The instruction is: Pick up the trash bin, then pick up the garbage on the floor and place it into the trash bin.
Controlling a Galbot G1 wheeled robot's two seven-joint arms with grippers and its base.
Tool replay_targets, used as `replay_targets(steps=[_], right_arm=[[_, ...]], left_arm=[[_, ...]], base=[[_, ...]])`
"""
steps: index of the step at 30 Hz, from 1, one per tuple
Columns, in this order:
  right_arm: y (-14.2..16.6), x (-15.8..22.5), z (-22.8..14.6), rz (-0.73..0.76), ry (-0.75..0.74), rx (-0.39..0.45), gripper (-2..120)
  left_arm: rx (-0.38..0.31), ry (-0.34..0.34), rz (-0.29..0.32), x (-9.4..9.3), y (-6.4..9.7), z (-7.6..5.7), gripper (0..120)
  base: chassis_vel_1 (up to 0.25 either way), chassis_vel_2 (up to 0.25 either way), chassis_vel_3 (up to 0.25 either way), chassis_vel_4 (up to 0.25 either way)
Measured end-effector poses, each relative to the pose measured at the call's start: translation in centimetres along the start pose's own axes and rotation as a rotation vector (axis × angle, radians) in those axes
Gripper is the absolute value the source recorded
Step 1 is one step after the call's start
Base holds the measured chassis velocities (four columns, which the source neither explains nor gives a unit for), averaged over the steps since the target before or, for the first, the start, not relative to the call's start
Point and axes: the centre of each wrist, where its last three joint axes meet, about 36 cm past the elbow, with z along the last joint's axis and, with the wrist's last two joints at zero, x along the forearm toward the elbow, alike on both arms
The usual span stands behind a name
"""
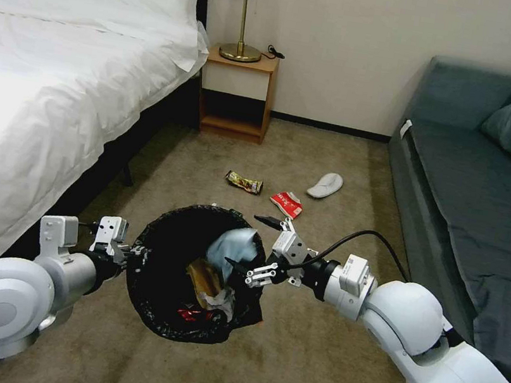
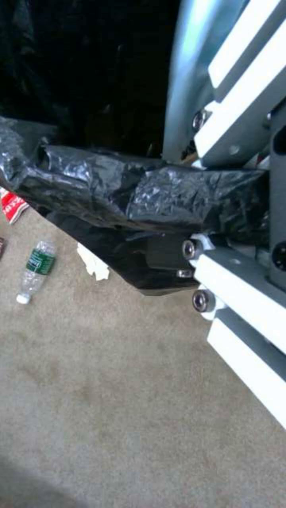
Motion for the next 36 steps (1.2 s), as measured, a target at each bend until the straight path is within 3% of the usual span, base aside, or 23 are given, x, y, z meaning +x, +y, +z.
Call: replay_targets(steps=[14,22,31,36], right_arm=[[-1.3,0.9,-0.7,0.075,-0.016,0.072,100],[-1.2,1.1,-1.4,0.121,-0.071,-0.036,100],[-3.1,1.7,2.5,0.310,-0.046,-0.198,100],[-3.1,1.8,2.7,0.343,-0.084,-0.246,100]], left_arm=[[-0.003,-0.004,0.009,0.0,0.0,-0.1,2],[0.001,-0.005,0.009,-0.2,0.3,-0.2,2],[0.005,-0.020,-0.013,0.6,0.5,-0.4,2],[0.009,-0.025,-0.021,0.8,0.5,-0.5,2]], base=[[0.000,0.000,0.000,0.000],[0.000,0.000,0.000,0.000],[0.000,0.000,0.000,0.000],[0.000,0.000,0.000,0.000]])
